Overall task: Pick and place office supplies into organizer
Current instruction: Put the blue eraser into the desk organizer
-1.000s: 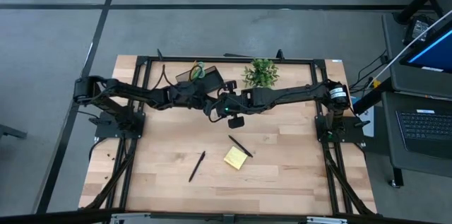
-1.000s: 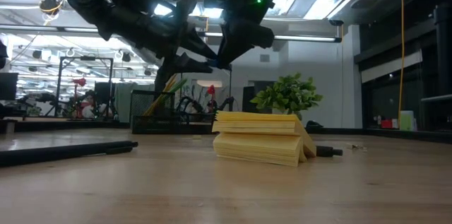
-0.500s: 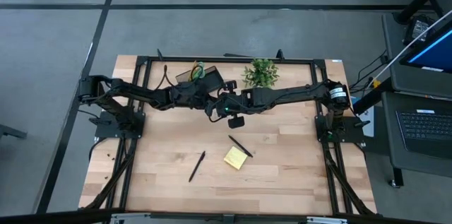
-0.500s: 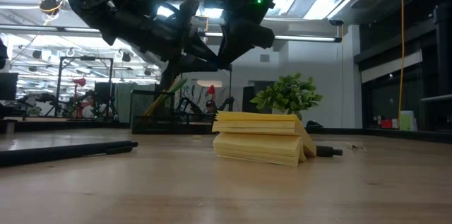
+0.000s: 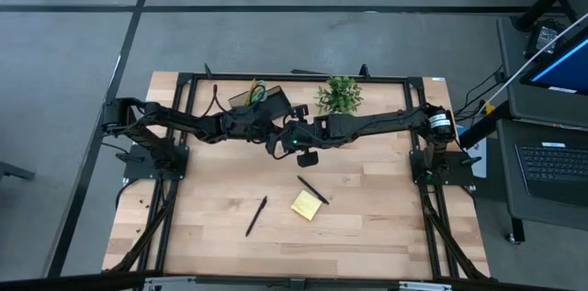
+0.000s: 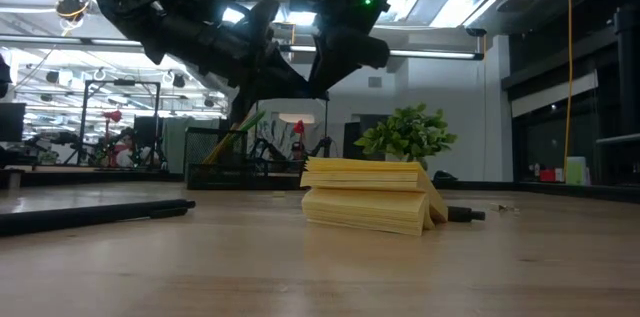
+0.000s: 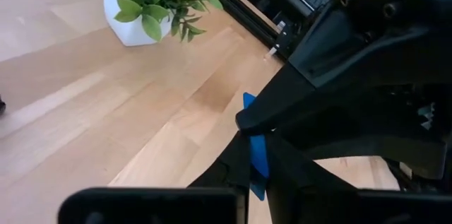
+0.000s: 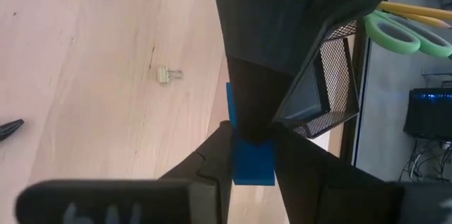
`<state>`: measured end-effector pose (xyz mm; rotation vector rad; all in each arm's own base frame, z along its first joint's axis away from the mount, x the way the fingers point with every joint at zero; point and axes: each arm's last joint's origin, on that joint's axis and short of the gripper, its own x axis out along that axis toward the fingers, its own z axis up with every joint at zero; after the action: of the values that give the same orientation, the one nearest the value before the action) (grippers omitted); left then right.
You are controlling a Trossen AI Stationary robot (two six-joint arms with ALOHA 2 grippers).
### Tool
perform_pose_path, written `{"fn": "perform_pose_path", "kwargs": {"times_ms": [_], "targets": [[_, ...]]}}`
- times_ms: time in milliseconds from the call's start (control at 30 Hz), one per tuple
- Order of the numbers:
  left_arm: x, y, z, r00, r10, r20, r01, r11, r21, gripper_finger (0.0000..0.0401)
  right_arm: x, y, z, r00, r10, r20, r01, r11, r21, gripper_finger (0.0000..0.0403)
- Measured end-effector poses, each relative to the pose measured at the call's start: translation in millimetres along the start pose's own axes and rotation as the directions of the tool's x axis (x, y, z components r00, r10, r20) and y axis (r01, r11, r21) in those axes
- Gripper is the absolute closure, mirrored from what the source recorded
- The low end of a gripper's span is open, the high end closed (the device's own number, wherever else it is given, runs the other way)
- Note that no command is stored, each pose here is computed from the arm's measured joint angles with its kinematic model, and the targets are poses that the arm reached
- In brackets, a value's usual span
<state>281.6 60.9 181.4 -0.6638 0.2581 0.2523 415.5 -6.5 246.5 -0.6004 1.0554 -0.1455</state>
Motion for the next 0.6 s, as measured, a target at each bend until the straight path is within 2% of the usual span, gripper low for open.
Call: {"fn": "perform_pose_path", "kwargs": {"times_ms": [233,433,533,600], "targets": [[-1,9,6,1.0,0.022,0.005,-0.022,0.999,0.03,0.0387,-16,-7,-2,1.0,-0.011,0.009,0.011,1.0,0.016,0.0277],[-2,15,11,0.999,0.037,0.019,-0.038,0.995,0.093,0.0387,-24,-8,-15,0.995,-0.007,-0.099,0.012,0.999,0.048,0.0253],[-5,16,12,0.999,0.045,0.016,-0.047,0.985,0.169,0.0387,-24,-6,-18,0.991,0.007,-0.134,0.007,0.995,0.097,0.0261],[-8,15,13,0.998,0.066,0.007,-0.066,0.973,0.219,0.0387,-25,-6,-19,0.99,0.008,-0.138,0.007,0.994,0.106,0.0282]]}}
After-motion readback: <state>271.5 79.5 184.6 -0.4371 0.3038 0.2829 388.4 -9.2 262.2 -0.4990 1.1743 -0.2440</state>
